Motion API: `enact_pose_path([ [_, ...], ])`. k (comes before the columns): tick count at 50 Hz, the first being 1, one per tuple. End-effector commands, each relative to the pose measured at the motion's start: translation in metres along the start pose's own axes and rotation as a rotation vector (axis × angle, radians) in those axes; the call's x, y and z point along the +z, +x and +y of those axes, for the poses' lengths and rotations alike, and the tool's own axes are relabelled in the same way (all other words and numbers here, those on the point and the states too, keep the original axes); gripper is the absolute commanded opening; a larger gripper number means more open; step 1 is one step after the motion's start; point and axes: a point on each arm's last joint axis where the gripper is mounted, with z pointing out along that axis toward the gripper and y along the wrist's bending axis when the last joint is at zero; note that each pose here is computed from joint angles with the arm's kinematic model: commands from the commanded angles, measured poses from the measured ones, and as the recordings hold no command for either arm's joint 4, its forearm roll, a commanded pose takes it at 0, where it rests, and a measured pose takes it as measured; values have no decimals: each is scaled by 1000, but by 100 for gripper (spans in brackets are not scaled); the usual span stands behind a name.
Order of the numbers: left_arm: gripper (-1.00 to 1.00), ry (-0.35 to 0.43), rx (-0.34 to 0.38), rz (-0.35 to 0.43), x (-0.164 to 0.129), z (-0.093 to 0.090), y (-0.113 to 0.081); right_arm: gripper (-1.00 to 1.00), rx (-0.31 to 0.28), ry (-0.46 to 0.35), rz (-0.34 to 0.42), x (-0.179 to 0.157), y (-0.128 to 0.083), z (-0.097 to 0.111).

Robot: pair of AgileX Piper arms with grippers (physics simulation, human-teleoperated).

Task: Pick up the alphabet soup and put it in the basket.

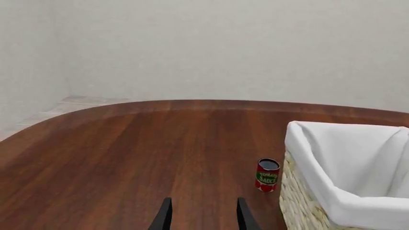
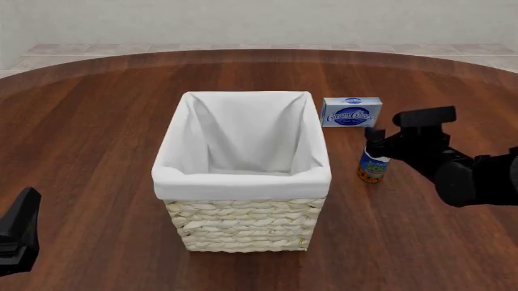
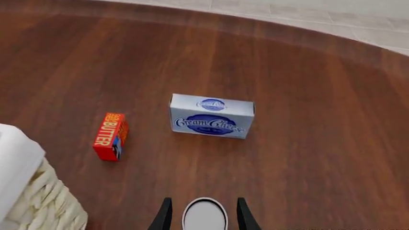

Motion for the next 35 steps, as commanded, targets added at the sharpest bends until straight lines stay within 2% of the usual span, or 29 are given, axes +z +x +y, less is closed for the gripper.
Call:
enact_pose_path([
  [1,100,0,1,1,0,0,0,100,4,2,11,4,4,-1],
  [35,100,-1,6,1,0,0,0,100,3,3,38,15,15,-1],
])
